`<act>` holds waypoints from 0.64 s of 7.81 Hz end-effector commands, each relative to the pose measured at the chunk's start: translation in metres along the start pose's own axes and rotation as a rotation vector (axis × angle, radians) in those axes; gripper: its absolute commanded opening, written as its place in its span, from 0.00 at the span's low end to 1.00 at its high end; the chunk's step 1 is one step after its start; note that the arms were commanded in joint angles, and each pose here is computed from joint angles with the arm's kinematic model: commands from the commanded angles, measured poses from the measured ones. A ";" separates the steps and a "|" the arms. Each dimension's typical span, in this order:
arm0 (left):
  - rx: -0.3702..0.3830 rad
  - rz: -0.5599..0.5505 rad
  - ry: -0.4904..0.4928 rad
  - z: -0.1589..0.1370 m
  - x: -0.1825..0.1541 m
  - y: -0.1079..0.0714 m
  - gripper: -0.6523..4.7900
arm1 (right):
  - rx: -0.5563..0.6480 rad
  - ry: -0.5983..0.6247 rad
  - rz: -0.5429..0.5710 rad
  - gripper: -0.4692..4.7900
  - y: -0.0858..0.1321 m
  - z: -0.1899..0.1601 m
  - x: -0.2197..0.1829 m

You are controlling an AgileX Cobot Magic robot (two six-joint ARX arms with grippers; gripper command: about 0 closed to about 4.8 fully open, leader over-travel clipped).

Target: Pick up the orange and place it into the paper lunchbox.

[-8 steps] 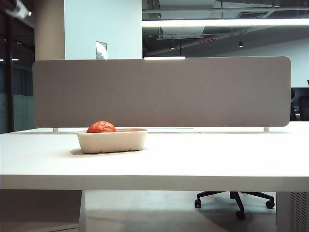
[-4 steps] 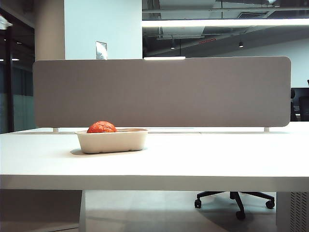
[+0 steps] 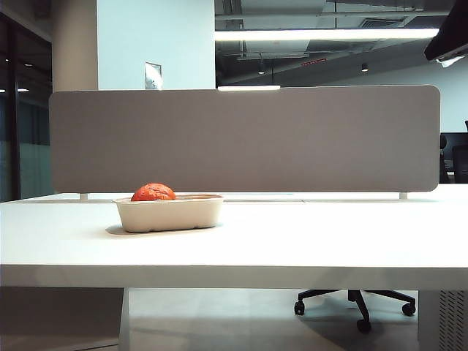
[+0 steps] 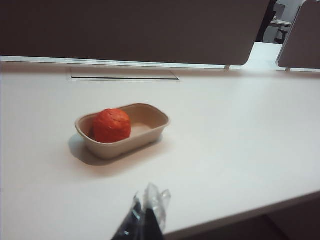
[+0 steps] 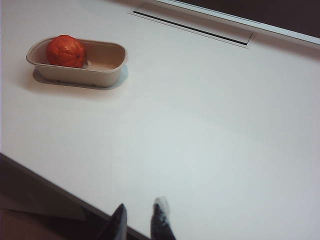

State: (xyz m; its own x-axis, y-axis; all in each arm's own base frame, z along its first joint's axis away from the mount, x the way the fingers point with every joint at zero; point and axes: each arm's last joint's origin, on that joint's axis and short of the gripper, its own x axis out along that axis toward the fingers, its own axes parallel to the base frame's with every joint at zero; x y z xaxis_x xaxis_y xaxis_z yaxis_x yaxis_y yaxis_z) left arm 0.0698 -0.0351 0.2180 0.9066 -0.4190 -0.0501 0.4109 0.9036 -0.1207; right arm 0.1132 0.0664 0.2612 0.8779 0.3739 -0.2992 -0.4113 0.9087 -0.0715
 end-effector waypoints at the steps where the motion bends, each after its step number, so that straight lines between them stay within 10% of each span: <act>1: 0.015 -0.024 -0.021 -0.018 0.010 0.001 0.11 | 0.004 -0.018 -0.001 0.23 0.000 0.002 -0.001; 4: 0.025 0.055 -0.143 -0.042 0.020 0.021 0.11 | 0.004 -0.018 -0.001 0.23 0.000 0.002 -0.001; 5: 0.019 0.229 -0.119 -0.045 0.018 0.036 0.11 | 0.004 -0.018 0.000 0.23 0.000 0.002 -0.001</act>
State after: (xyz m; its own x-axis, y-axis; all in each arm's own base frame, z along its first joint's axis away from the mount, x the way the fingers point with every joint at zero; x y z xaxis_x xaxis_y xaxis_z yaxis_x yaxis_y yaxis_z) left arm 0.0962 -0.0166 0.1693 0.9751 -0.2171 0.0458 0.2207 0.9700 -0.1021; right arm 0.1128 0.0663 0.2613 0.8779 0.3747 -0.2981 -0.4120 0.9084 -0.0714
